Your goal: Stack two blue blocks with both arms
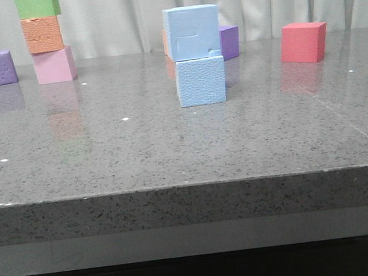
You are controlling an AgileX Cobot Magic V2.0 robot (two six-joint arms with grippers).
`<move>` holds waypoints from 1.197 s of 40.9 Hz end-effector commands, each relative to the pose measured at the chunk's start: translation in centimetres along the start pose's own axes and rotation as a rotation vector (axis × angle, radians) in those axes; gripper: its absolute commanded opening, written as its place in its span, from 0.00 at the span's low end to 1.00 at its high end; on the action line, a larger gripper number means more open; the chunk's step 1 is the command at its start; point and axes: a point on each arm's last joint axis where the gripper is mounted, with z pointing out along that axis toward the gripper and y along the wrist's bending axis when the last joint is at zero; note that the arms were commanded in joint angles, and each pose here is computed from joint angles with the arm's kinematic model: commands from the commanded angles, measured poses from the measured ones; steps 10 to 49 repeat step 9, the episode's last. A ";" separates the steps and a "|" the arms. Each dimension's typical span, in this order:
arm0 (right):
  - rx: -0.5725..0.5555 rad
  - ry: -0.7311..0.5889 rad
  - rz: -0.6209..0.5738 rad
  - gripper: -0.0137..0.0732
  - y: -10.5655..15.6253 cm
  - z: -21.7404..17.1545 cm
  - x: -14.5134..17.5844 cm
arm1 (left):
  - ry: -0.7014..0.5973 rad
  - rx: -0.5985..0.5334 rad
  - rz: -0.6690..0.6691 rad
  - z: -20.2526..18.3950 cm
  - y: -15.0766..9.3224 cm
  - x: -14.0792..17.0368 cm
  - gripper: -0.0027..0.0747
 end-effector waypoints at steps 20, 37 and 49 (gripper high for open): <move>0.002 -0.115 -0.020 0.02 0.0 -0.2 -1.1 | -0.098 0.002 -0.004 -0.2 0.0 -0.8 0.01; 0.002 -0.115 -0.020 0.02 0.0 -0.2 -1.1 | -0.098 0.002 -0.004 -0.2 0.0 -0.8 0.01; 0.002 -0.115 -0.020 0.02 0.0 -0.2 -1.1 | -0.098 0.002 -0.004 -0.2 0.0 -0.8 0.01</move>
